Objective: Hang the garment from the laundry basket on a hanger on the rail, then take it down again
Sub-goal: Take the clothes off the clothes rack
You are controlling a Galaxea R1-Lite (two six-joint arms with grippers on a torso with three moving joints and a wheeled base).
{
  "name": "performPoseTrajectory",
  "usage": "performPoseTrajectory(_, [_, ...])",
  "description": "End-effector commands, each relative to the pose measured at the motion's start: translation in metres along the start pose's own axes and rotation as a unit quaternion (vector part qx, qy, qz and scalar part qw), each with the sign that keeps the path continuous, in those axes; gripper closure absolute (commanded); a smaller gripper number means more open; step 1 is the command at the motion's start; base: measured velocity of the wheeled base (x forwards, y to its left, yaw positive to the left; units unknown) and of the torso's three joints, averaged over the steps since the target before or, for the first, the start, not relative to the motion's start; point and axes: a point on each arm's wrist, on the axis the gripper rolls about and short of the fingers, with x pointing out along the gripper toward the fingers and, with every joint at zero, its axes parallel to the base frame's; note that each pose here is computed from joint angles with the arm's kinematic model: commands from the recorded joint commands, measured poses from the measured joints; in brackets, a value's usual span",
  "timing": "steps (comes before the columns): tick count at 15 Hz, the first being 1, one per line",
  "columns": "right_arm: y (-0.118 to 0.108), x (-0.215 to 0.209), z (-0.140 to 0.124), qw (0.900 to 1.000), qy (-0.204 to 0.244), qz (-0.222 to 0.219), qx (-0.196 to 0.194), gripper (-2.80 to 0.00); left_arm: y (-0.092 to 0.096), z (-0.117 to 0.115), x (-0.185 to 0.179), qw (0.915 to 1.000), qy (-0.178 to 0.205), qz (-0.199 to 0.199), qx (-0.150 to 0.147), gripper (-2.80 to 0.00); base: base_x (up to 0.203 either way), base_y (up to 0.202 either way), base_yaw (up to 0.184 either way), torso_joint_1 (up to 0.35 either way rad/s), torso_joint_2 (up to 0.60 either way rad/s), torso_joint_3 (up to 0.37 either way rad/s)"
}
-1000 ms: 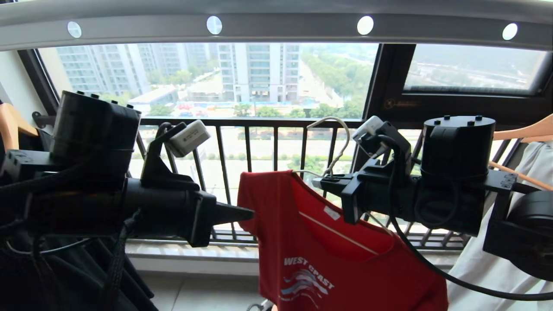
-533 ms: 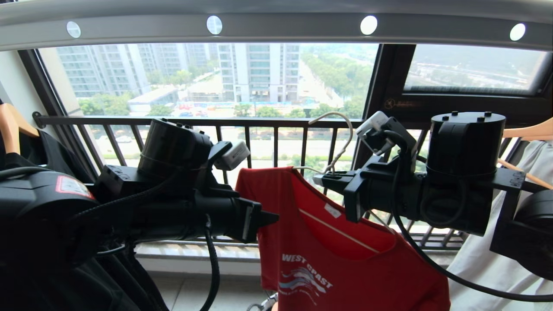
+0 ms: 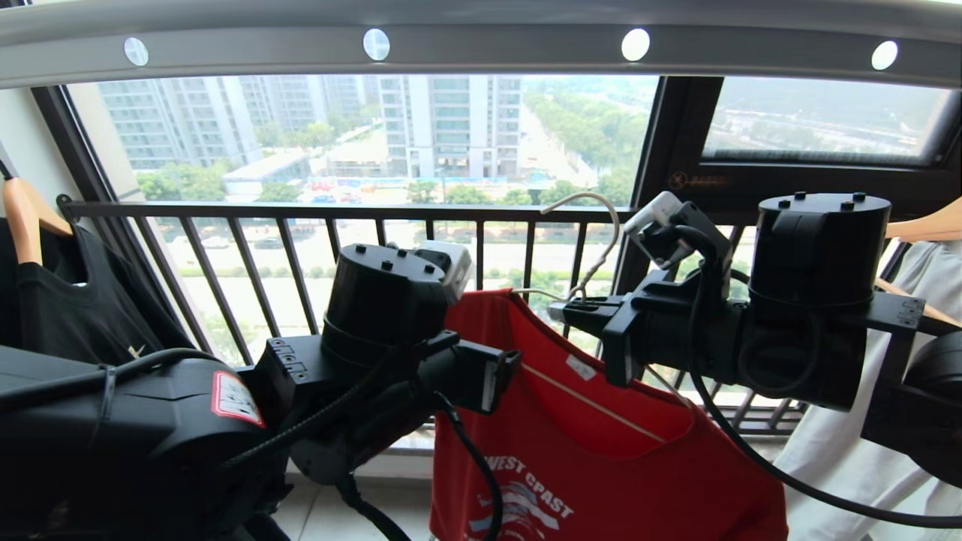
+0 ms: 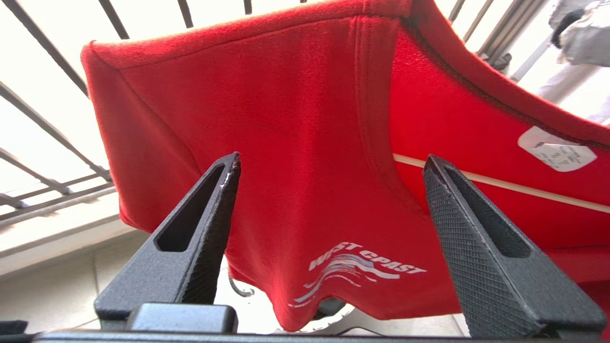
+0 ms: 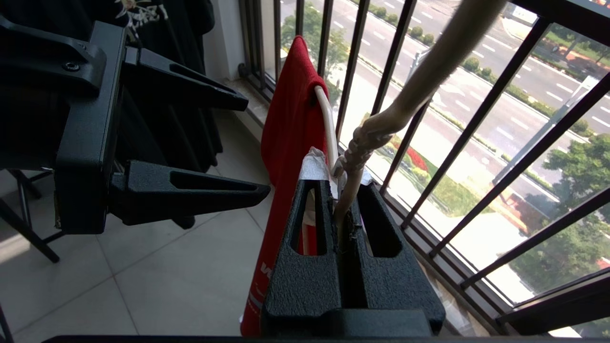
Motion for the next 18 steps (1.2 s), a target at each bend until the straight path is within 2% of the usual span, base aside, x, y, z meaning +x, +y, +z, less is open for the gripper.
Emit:
performPoseTrajectory(1, [0.0,-0.001,0.001,1.0,-0.004,0.001,-0.002,0.0,-0.003,-0.002,0.006,0.9987,-0.007,0.049,0.013,-2.8,0.0,0.0,0.0,0.0,0.0,0.0])
performPoseTrajectory(3, [0.001,-0.001,0.002,1.0,-0.005,0.002,-0.002,0.0,-0.003,-0.002,0.013,0.9966,-0.011,0.08,0.016,-2.8,0.0,0.0,0.0,0.0,0.0,0.0])
performPoseTrajectory(5, [0.001,-0.001,0.001,1.0,-0.004,0.002,-0.002,0.0,-0.004,-0.003,0.015,0.9964,-0.011,0.083,0.016,-2.8,0.0,0.0,0.0,0.0,0.0,0.0])
performPoseTrajectory(8, [0.003,-0.002,0.001,1.0,-0.003,0.005,-0.002,0.0,-0.007,0.004,0.015,0.9957,-0.053,0.077,-0.003,-2.8,0.0,0.0,0.0,0.0,0.0,0.0])
performPoseTrajectory(9, [0.003,-0.003,0.002,1.0,-0.004,0.005,-0.002,0.0,-0.008,0.005,0.014,0.9958,-0.056,0.073,-0.005,-2.8,0.0,0.0,0.0,0.0,0.0,0.0])
performPoseTrajectory(13, [0.006,-0.005,0.003,1.0,-0.008,0.01,-0.004,0.0,-0.014,-0.002,0.019,0.9956,-0.05,0.079,-0.001,-2.8,0.0,0.0,0.0,0.0,0.0,0.0])
performPoseTrajectory(17, [0.008,-0.005,0.003,1.0,-0.007,0.012,-0.005,0.0,-0.01,-0.002,0.022,0.9946,-0.049,0.091,0.004,-2.8,0.0,0.0,0.0,0.0,0.0,0.0])
performPoseTrajectory(18, [0.008,-0.005,0.003,1.0,-0.006,0.011,-0.004,0.0,-0.008,0.0,0.021,0.9928,-0.053,0.106,0.01,-2.8,0.0,0.0,0.0,0.0,0.0,0.0])
